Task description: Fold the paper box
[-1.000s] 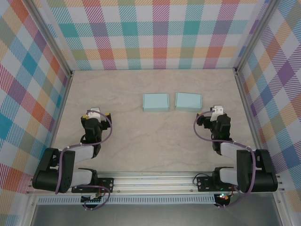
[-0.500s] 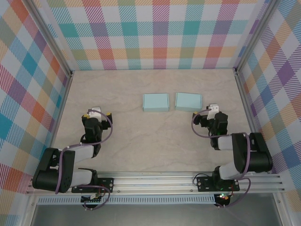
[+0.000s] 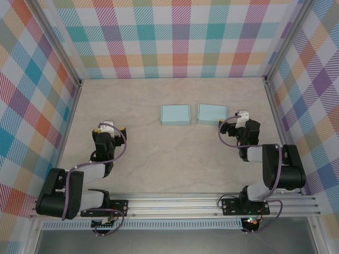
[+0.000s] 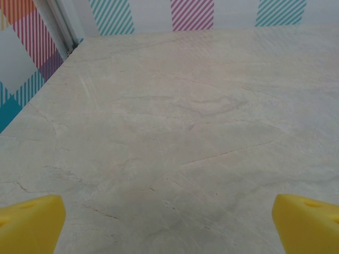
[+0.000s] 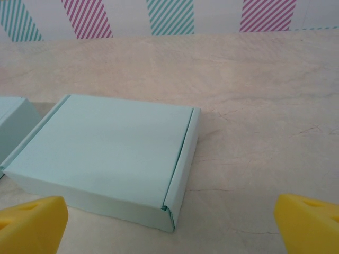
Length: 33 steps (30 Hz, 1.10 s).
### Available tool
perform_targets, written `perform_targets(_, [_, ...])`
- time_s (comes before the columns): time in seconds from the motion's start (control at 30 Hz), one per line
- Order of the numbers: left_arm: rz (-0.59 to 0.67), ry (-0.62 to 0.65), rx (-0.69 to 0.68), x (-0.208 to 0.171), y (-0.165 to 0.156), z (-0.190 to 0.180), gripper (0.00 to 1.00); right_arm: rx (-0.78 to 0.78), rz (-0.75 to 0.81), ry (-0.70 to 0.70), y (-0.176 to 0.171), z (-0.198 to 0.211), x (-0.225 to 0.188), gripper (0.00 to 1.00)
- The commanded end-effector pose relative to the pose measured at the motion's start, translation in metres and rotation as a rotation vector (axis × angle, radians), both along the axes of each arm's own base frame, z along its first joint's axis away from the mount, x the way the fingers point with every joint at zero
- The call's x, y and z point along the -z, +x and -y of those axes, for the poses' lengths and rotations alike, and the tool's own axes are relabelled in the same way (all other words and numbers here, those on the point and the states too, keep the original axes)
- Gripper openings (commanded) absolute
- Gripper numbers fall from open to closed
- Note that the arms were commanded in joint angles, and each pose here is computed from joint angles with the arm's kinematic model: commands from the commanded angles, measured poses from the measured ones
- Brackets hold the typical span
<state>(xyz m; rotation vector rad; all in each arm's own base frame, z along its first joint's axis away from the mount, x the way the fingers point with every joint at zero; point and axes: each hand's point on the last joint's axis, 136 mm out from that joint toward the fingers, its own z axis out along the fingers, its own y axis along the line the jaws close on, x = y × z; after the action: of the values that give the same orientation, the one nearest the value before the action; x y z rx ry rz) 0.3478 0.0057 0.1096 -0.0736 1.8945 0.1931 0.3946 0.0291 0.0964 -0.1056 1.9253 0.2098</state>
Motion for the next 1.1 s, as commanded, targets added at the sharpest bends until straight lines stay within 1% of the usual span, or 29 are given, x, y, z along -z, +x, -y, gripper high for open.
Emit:
perform_targets(0.0, [0.055,-0.027,-0.058,-0.013,0.002,-0.015,1.00,-0.004,-0.019,0.018,0.001,-0.001,0.003,1.00])
perform_targets(0.07, [0.076,-0.061,-0.076,-0.014,0.002,-0.021,1.00,-0.005,-0.019,0.018,0.001,-0.001,0.003,1.00])
perform_targets(0.17, [0.064,-0.082,-0.060,-0.013,0.005,-0.020,1.00,-0.003,-0.019,0.019,0.001,-0.001,0.003,1.00])
perform_targets(0.23, [0.051,-0.115,-0.017,-0.011,0.006,-0.011,1.00,-0.004,-0.019,0.019,0.001,-0.001,0.003,1.00])
perform_targets(0.33, [0.073,-0.178,0.040,-0.013,0.008,0.002,1.00,-0.004,-0.019,0.019,0.001,-0.001,0.003,1.00])
perform_targets(0.57, [0.044,-0.167,0.120,-0.005,0.027,0.018,1.00,-0.003,-0.020,0.019,0.001,-0.001,0.004,1.00])
perform_targets(0.8, [-0.072,-0.128,0.226,0.025,0.045,0.041,1.00,-0.004,-0.020,0.017,0.001,-0.001,0.004,1.00])
perform_targets(0.97, [-0.097,-0.157,0.198,0.030,0.050,0.034,1.00,-0.004,-0.020,0.017,0.001,-0.001,0.004,1.00])
perform_targets(1.03, [-0.099,-0.196,0.144,0.031,0.053,0.021,1.00,-0.004,-0.020,0.019,0.001,-0.001,0.004,1.00])
perform_targets(1.07, [-0.101,-0.197,0.139,0.032,0.053,0.020,1.00,-0.005,-0.020,0.019,0.001,-0.001,0.004,1.00])
